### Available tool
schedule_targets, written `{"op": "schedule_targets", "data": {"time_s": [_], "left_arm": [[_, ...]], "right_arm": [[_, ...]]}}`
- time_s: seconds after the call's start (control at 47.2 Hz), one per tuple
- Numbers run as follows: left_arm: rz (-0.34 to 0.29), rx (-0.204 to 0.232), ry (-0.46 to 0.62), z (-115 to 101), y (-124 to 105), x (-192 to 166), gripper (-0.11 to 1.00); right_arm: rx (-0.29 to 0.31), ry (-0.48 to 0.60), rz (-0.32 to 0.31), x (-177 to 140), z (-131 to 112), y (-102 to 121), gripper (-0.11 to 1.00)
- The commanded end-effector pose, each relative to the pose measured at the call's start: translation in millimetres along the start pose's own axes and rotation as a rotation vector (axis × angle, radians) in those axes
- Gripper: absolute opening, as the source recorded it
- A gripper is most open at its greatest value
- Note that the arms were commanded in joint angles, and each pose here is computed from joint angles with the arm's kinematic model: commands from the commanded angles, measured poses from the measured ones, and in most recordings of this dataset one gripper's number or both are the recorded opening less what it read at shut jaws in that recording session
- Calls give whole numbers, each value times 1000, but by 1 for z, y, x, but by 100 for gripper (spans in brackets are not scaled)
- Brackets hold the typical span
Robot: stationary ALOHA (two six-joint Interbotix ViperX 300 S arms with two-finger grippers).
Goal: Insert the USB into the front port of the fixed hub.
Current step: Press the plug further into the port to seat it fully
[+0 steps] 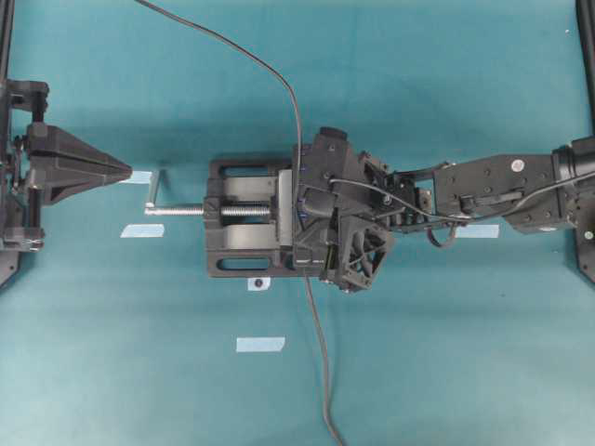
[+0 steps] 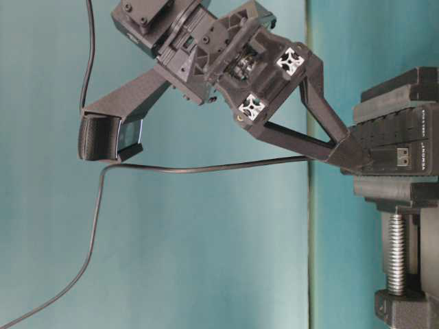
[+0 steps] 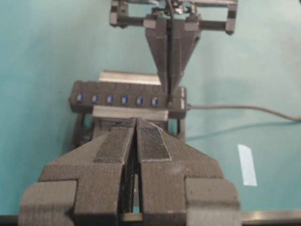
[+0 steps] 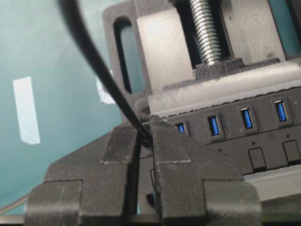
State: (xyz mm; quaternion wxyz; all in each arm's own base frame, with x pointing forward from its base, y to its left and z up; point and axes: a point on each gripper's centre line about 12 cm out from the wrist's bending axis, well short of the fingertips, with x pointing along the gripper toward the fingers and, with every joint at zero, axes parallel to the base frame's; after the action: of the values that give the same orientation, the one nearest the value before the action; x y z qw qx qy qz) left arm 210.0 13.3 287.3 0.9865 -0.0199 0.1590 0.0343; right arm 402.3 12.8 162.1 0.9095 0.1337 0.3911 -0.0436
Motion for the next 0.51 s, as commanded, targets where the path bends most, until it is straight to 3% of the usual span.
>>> {"op": "schedule_targets", "data": {"time_s": [0.0, 0.488], "left_arm": [[-2, -1, -20, 6, -1, 0, 0], [-2, -3, -21, 6, -1, 0, 0]], "right_arm": [[2, -6, 15, -3, 2, 8, 2], [0, -2, 18, -3, 0, 10, 2]]}}
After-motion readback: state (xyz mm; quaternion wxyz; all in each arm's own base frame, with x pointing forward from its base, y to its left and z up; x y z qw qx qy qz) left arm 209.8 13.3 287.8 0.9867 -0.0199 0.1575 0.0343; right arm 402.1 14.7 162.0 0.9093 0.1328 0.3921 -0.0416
